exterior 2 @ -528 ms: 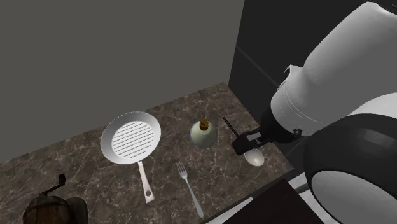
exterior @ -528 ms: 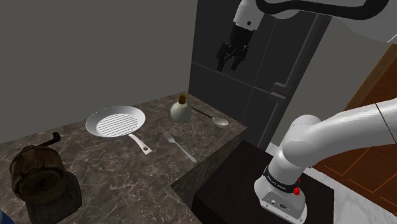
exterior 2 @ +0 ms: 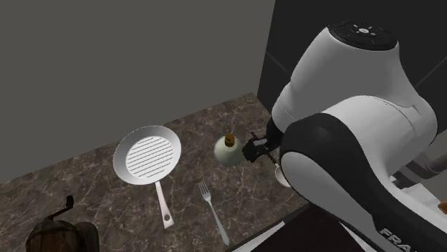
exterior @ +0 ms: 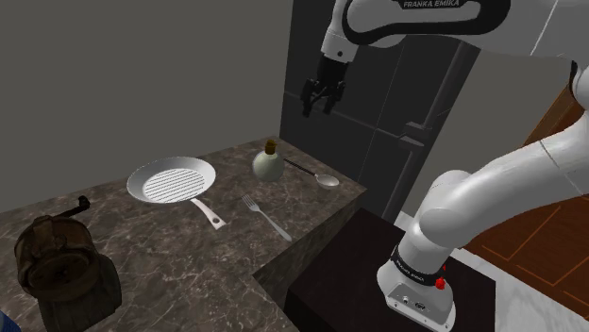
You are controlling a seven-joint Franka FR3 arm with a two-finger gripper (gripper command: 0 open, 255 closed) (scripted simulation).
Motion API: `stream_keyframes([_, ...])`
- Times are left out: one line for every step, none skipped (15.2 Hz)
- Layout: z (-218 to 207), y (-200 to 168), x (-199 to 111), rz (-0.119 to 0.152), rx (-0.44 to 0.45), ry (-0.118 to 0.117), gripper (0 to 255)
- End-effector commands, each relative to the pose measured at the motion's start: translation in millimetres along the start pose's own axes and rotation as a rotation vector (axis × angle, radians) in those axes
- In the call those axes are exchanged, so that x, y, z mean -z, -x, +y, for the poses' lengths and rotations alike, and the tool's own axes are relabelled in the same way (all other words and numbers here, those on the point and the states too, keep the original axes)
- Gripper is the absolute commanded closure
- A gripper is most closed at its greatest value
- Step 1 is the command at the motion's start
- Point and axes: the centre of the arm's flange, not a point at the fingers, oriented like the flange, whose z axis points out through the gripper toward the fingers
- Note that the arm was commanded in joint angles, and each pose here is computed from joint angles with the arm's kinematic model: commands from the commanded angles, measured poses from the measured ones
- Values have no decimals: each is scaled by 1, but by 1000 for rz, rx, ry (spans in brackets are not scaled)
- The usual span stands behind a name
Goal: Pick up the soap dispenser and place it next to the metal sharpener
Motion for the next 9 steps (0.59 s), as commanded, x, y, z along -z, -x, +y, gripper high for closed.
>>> stream_keyframes([-3,-19,-21,-5,-3,3,0])
stream_keyframes([-4,-29,-31,-8,-4,5,0])
stream_keyframes([-5,-38,-42,-11,-5,7,0])
stream_keyframes([-6,-46,-52,-14,-7,9,0])
stream_keyframes([-6,-55,-62,-17,-8,10,0])
stream_keyframes([-7,-64,-72,-20,-9,12,0])
stream_keyframes([-8,-73,-82,-24,-11,14,0])
stream_keyframes([-8,-82,-92,-27,-12,16,0])
stream_keyframes([-9,-91,-103,-30,-13,18,0])
